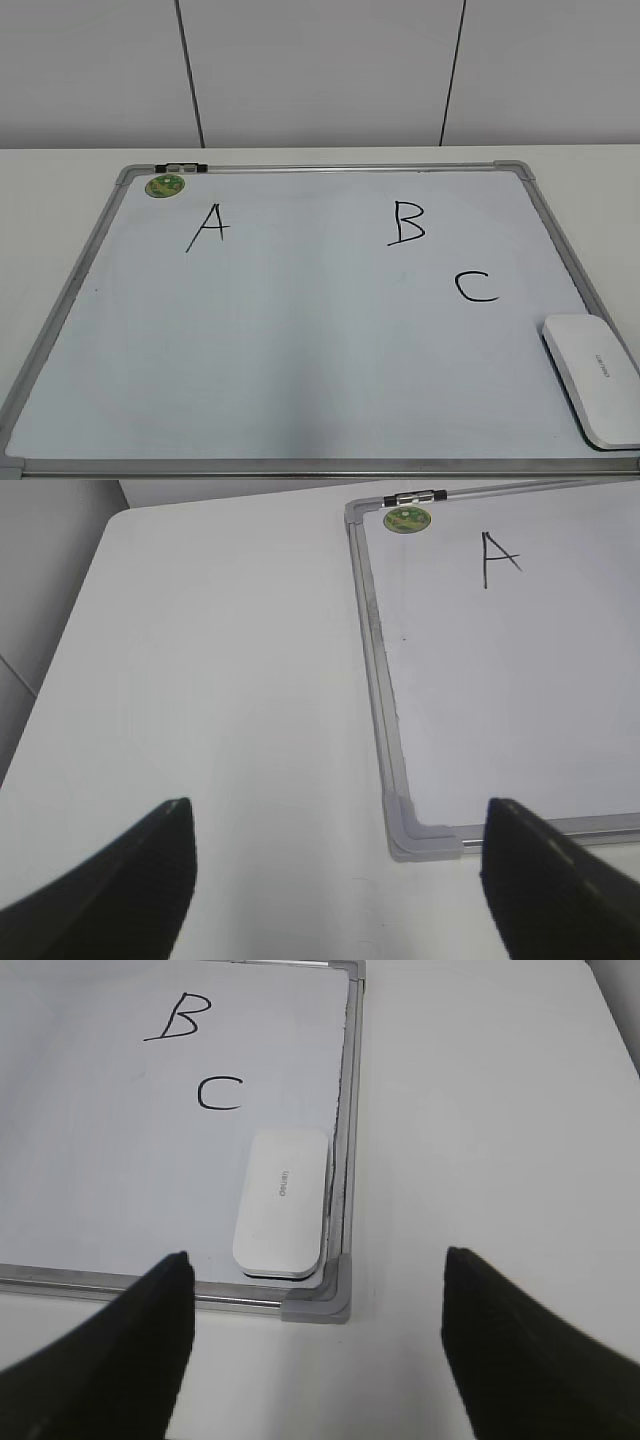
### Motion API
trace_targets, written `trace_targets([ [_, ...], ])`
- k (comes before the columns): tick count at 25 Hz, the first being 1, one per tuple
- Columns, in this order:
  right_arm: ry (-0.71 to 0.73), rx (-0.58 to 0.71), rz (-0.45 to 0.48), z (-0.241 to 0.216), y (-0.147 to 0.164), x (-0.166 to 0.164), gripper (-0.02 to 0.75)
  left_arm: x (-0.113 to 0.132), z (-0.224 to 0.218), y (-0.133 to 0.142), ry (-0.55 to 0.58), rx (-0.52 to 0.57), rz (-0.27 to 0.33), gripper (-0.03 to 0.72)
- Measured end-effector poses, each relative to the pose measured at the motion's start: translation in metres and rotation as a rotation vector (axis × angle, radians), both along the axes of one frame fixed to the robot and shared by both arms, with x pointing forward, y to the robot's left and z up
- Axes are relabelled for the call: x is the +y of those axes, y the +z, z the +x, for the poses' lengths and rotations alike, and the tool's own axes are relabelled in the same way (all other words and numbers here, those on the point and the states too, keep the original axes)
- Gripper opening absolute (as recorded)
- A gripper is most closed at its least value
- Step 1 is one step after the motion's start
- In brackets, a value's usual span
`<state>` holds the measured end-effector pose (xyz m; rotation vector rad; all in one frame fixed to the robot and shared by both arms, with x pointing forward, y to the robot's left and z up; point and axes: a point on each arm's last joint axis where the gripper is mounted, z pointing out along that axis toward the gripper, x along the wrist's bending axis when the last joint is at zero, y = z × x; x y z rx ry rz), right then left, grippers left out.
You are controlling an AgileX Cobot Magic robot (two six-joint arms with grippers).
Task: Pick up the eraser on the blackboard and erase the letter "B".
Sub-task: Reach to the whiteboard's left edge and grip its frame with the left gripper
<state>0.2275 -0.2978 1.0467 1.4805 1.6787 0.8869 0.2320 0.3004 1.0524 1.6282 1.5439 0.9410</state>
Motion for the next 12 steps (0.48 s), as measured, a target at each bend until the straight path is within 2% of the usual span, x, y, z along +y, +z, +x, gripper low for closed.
trace_targets([
  [12,0.000,0.000,0.000,0.0000,0.0000,0.0000,0.591,0.0003,0.0000,0.0000,0.002,0.000,0.003,0.659],
])
